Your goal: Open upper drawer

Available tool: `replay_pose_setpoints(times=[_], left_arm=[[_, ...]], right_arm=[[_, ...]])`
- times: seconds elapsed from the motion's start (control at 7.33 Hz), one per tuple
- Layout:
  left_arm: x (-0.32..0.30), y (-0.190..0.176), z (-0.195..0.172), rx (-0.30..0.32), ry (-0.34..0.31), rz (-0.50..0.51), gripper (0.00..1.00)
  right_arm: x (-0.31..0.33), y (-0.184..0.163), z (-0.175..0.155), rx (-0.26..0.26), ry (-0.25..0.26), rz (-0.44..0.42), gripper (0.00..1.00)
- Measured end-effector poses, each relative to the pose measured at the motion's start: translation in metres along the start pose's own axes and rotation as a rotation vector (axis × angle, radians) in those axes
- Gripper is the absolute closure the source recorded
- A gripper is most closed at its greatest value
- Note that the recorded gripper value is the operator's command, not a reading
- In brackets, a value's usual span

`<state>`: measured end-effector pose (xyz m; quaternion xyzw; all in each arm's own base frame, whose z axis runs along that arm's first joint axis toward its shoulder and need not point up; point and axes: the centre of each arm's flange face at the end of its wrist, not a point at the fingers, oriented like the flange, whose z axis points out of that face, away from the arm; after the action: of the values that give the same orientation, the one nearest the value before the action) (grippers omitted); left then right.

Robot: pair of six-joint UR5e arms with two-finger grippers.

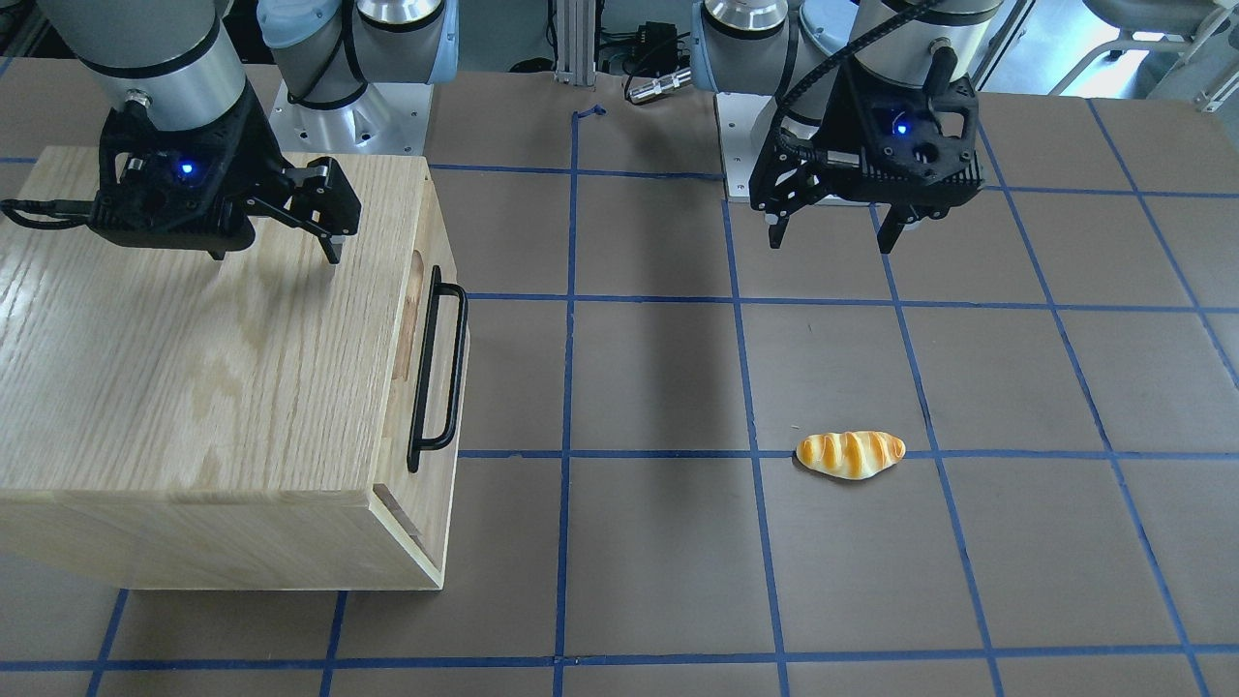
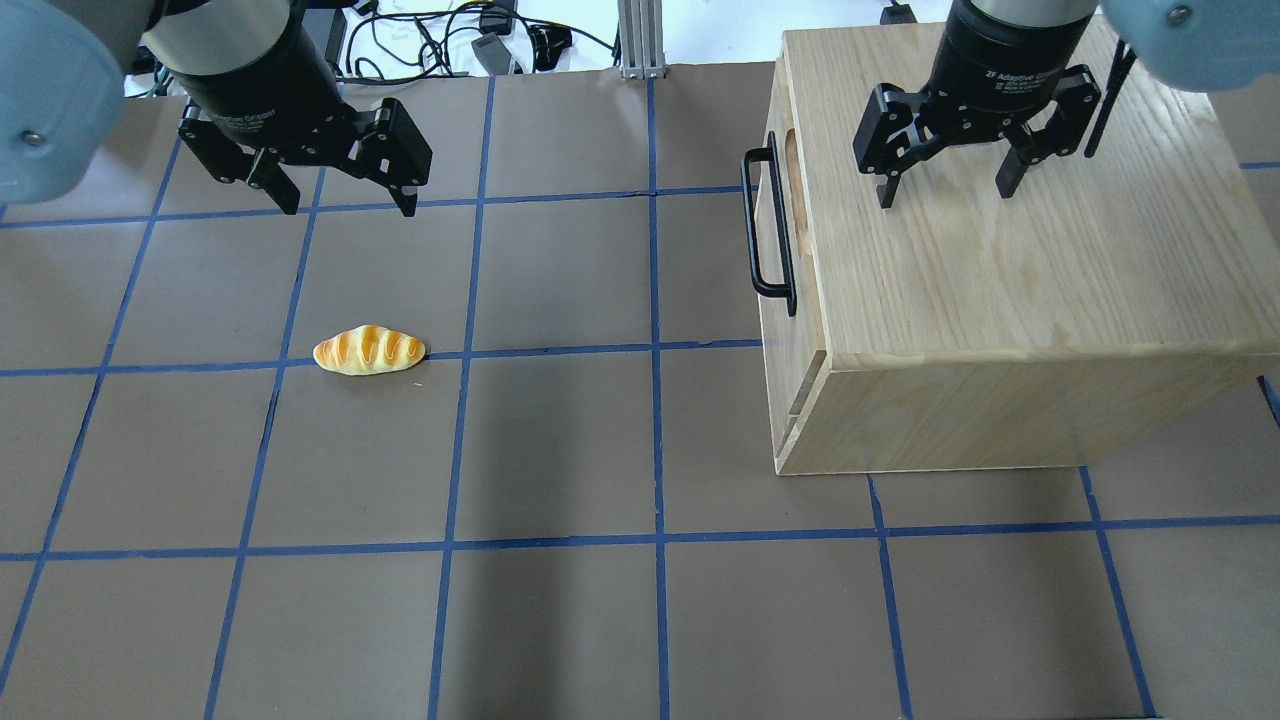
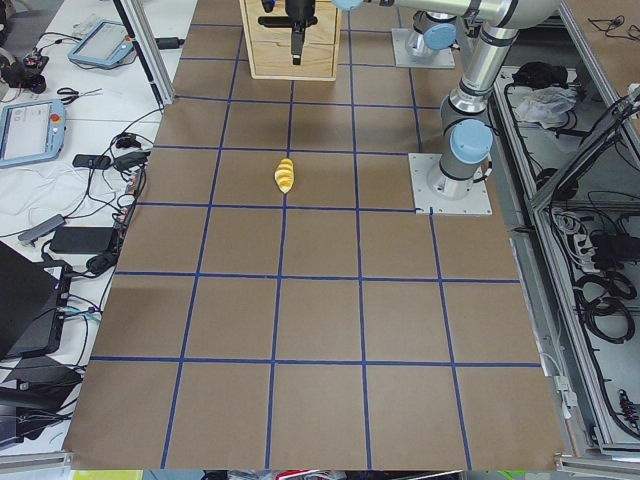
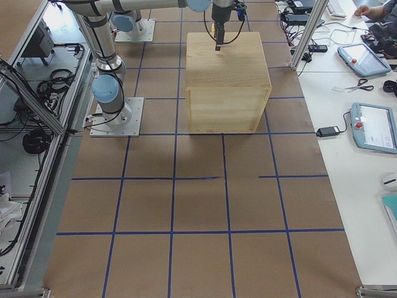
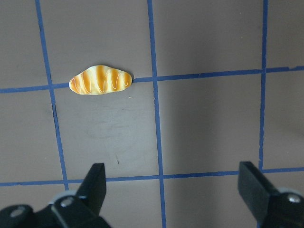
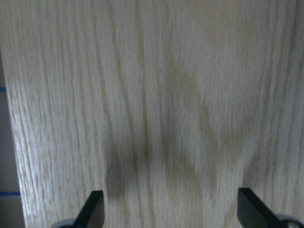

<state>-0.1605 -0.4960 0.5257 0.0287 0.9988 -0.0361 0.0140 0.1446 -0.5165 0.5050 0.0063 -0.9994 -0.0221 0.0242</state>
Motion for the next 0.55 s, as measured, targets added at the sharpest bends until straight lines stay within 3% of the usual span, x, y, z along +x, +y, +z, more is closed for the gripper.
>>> replay_pose_setpoints(times=[0.55], left_arm=[[0.0004,-0.0029,0.0027,0.010,0.001,0.000,0.00]], right_arm=[[-0.0001,0.0000,0.0002,0.000,0.000,-0.001,0.00]])
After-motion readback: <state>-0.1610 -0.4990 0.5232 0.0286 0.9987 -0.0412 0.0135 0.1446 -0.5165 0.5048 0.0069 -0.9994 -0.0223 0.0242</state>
